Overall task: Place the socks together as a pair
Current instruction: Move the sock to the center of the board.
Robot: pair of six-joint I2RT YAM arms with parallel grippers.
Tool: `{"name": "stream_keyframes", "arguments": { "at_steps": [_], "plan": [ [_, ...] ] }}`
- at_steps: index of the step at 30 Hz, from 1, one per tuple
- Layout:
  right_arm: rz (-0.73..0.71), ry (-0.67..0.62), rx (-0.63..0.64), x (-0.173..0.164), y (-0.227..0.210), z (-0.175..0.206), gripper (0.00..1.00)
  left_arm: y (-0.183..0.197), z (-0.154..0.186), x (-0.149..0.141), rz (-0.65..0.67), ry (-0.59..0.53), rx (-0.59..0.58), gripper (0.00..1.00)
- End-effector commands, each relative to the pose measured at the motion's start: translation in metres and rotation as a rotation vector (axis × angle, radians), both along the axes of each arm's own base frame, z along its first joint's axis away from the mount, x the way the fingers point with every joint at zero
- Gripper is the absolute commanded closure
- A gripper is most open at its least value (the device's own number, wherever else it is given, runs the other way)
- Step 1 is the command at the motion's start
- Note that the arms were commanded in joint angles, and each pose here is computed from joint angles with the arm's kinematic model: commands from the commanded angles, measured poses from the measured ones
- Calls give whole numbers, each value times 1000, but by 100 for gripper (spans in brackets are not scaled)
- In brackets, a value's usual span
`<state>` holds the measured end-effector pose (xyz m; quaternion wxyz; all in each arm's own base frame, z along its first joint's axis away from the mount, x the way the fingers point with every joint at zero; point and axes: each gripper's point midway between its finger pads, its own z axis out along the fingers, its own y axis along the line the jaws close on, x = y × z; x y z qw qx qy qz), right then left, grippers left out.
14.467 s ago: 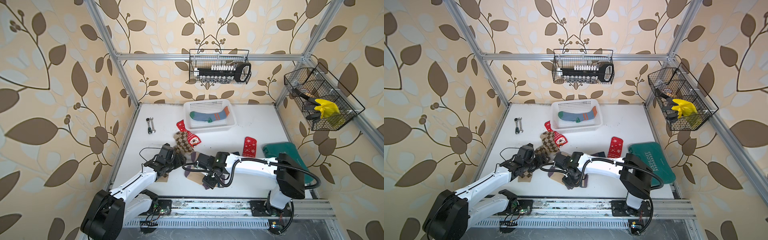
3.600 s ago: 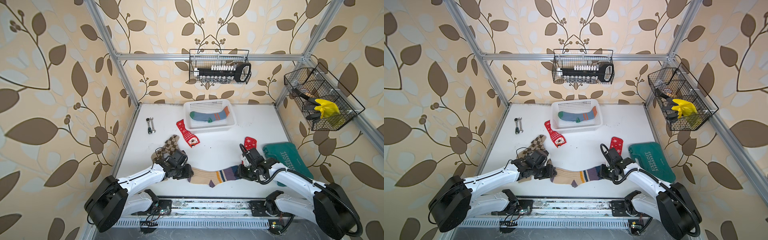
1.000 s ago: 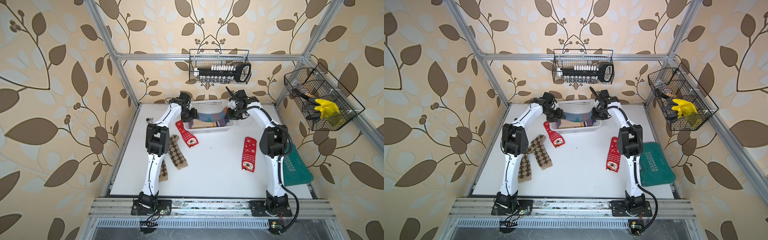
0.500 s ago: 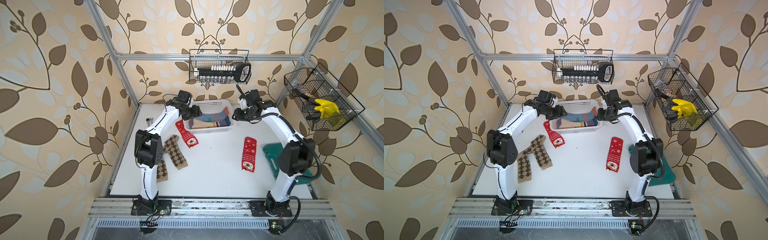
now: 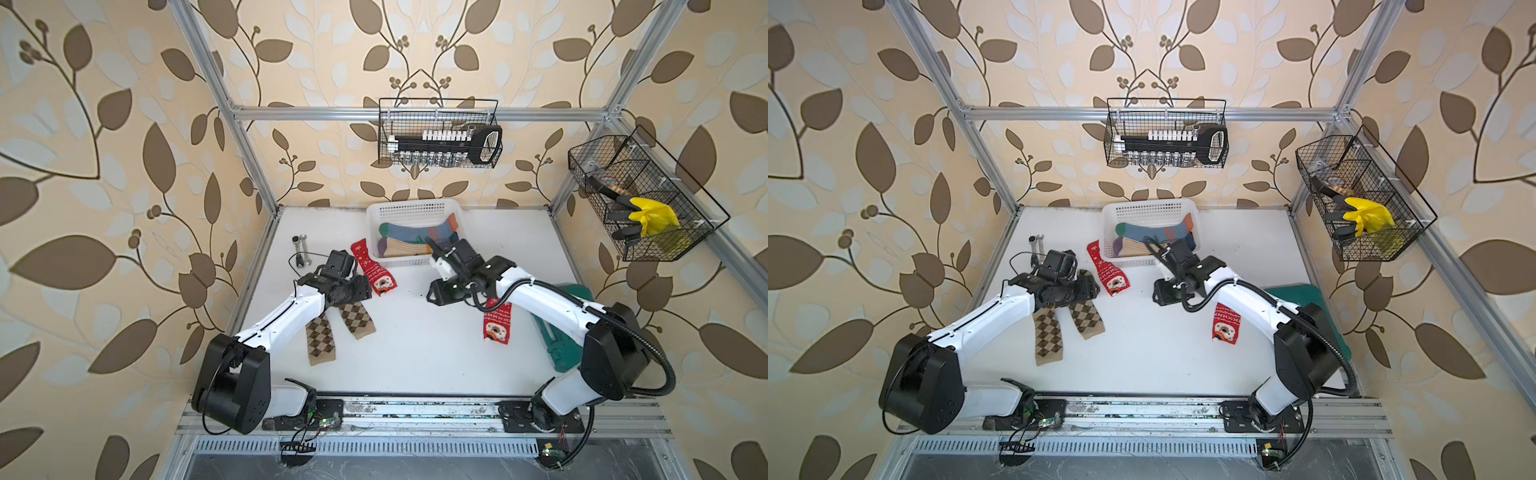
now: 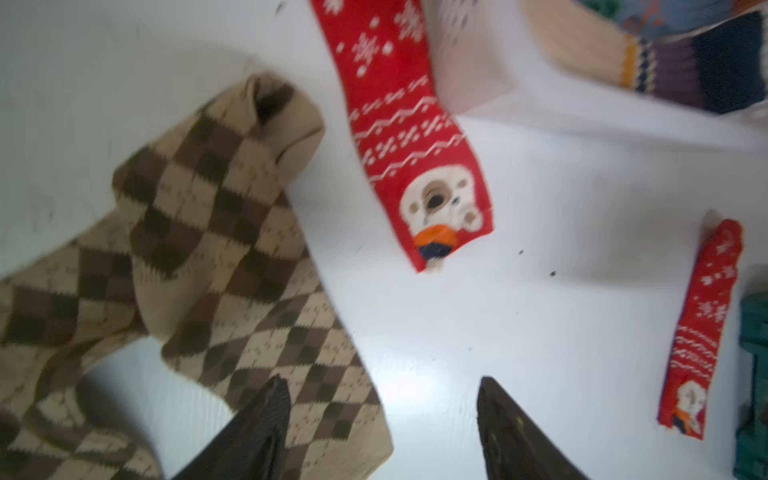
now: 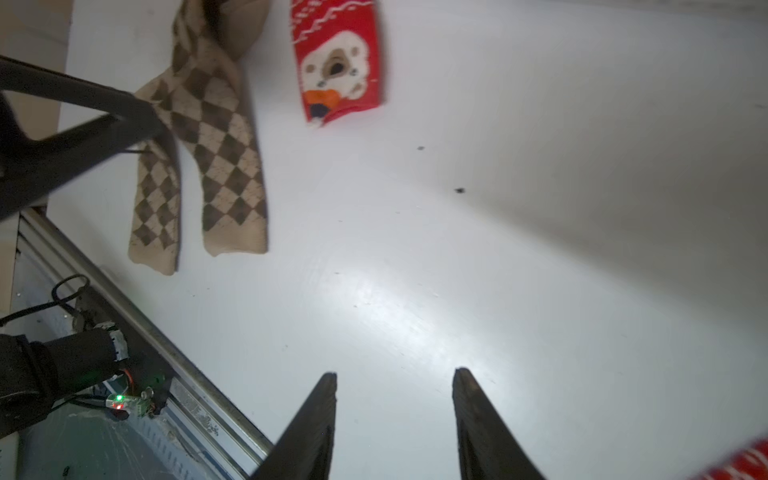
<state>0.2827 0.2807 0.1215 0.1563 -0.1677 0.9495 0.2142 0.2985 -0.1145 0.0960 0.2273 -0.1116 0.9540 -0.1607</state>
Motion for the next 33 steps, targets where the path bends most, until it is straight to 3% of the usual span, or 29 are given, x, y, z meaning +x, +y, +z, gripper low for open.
{"name": "stream_keyframes", "arguments": {
  "at_steps": [1,5,8,15,24,28,33],
  "plan": [
    [43,18,60,-9,60,-13,54,9,11,-8,68,-89,-39,29],
    [106,44,87,-20,112,-29,54,14,-25,-33,101,-27,-67,31],
    [109,69,104,-20,131,-40,53,13,-34,-39,98,12,-87,34],
    [100,95,92,-20,149,-67,51,10,-42,-39,91,44,-126,38],
    [115,124,60,-35,162,-96,51,14,-37,-46,105,5,-142,35],
    [129,129,28,-41,169,-108,59,16,-34,-47,110,-14,-145,34],
    [125,106,-23,-39,161,-111,87,17,-32,-48,112,-26,-145,33]
  ]
}}
